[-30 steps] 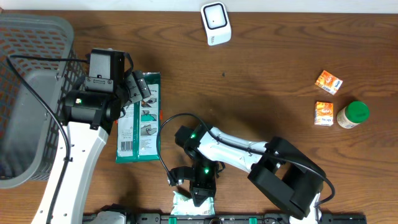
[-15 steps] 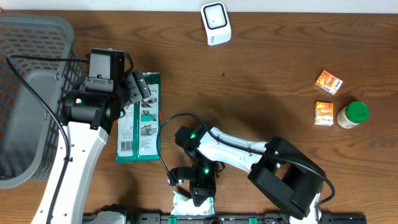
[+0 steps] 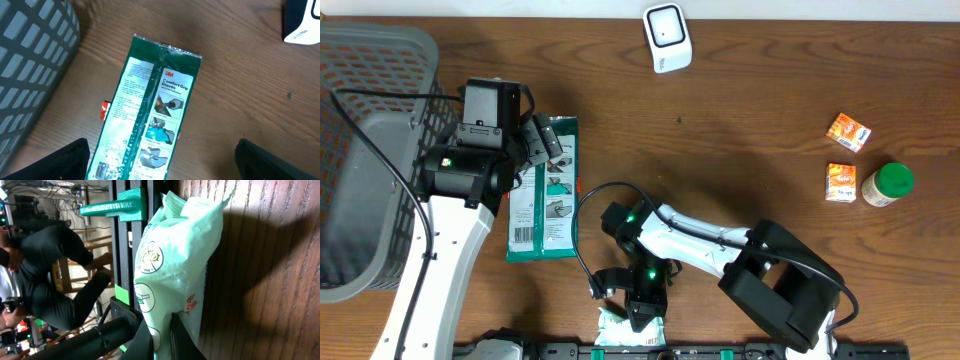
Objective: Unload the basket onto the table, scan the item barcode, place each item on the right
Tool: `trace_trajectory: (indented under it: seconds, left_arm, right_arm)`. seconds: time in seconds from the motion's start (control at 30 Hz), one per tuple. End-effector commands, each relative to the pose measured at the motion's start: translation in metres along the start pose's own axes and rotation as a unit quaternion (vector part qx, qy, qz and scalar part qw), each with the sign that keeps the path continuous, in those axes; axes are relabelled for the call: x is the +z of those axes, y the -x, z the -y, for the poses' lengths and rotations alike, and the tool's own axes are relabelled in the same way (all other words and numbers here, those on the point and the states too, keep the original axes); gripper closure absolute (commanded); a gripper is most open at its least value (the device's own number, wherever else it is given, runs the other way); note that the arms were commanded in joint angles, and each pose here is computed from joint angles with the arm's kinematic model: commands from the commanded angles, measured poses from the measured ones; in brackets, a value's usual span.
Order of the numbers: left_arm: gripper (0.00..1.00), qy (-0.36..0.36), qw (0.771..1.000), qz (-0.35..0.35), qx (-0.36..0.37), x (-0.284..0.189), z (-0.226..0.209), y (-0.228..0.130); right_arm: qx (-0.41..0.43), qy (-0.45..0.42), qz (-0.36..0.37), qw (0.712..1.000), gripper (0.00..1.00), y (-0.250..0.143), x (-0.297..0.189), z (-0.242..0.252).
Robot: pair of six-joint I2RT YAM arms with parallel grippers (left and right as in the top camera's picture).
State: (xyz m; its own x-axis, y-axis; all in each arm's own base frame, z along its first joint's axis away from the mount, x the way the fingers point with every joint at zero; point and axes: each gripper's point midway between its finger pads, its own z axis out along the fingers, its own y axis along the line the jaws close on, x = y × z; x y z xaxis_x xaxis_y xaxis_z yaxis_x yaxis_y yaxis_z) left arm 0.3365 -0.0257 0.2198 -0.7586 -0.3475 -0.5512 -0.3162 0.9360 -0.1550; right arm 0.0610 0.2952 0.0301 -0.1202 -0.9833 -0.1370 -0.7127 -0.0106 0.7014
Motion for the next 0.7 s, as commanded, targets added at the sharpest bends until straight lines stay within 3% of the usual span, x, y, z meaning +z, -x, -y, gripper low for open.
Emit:
trace_trajectory:
  seconds: [0.0,0.67]
  left_arm:
    - [0.07,0.003,1.000,0.010,0.004,-0.0036,-0.0010,0.0058]
    - [0.07,0.003,1.000,0.010,0.004,-0.0036,-0.0010,0.0058]
  right_arm:
    - [-0.005,0.029,0.006,1.000,0.99,0.0052,0.0064,-0.0158]
    - [0.007,0.027,0.008,1.000,0.99,0.0058,0.0039,-0.0135]
